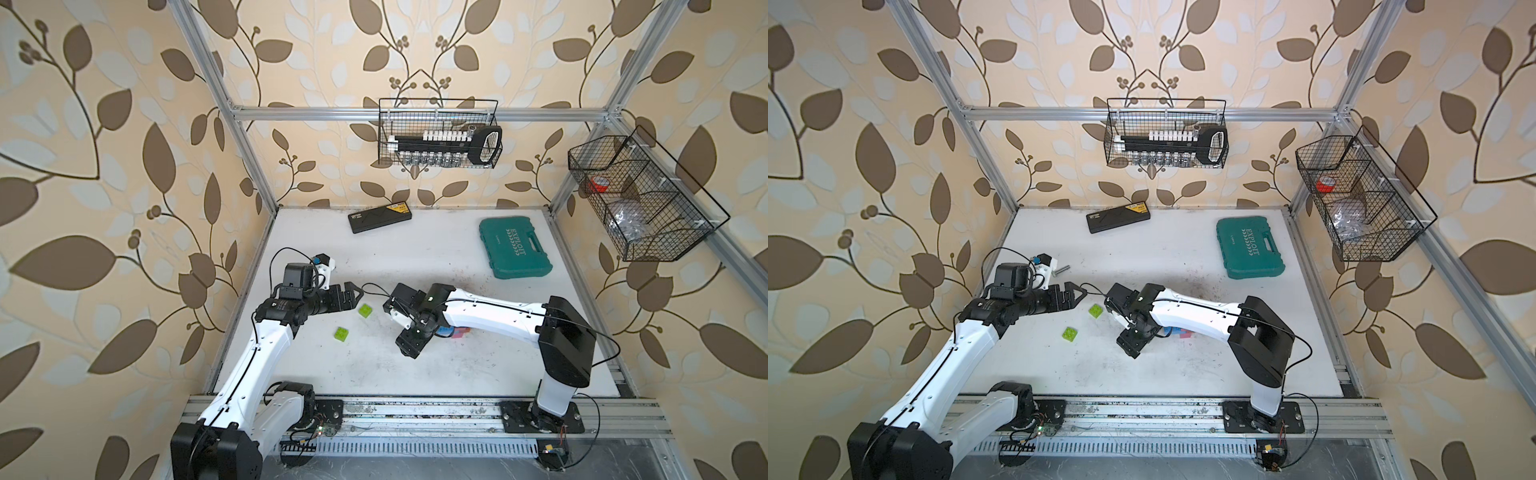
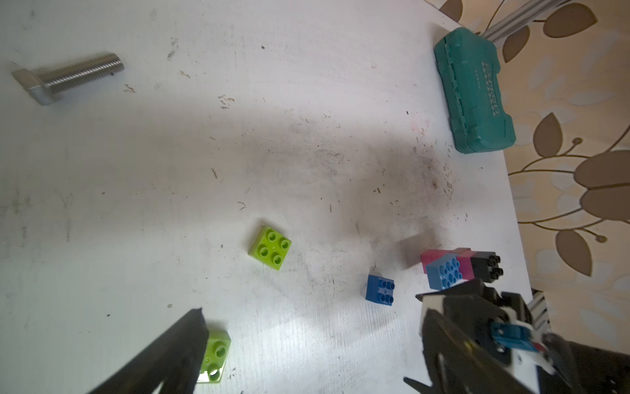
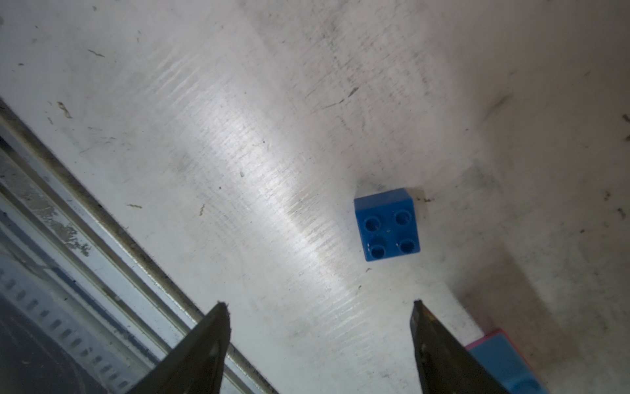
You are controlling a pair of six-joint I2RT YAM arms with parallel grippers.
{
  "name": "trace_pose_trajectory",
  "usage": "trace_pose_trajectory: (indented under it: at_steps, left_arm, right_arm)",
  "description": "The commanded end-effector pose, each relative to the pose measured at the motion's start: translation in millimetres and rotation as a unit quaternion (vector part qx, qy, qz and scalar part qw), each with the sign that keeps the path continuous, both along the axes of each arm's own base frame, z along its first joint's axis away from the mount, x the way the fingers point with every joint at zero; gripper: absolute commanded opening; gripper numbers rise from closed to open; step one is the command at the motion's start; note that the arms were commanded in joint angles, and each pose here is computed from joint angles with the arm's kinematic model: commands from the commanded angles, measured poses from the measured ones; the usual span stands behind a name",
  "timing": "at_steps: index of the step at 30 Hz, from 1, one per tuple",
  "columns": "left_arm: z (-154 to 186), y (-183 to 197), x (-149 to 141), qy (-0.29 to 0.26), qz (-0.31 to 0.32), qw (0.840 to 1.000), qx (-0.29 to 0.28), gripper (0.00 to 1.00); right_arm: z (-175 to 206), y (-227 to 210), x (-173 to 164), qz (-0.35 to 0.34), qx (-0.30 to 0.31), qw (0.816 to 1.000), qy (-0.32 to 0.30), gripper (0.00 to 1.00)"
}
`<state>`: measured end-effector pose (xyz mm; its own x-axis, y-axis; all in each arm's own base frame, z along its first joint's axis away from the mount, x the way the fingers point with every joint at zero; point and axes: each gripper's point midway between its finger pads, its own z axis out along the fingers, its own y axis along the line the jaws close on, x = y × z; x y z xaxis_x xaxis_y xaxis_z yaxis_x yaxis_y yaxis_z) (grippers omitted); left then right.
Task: Assemble the number 4 with lego
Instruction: Pick up the lego brick from the center of the board.
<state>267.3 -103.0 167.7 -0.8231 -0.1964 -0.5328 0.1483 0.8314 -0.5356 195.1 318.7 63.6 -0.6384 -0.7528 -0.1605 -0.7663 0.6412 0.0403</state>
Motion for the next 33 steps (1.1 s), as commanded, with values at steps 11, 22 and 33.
trace_pose_trajectory:
  at_steps: [11, 22, 33]
  left_arm:
    - [12, -16, -1, -0.018, -0.048, 0.998, -0.036, 0.99]
    - [11, -16, 0, -0.015, -0.047, 0.998, -0.037, 0.99]
    - [10, -17, 1, -0.013, -0.048, 0.998, -0.04, 0.99]
  right_arm:
    - [-28, 0, 33, 0.031, -0.039, 0.998, -0.023, 0.75]
    - [-39, -3, 39, 0.031, -0.04, 0.999, -0.012, 0.63]
    - [-38, -4, 39, 0.026, -0.036, 0.999, -0.017, 0.37]
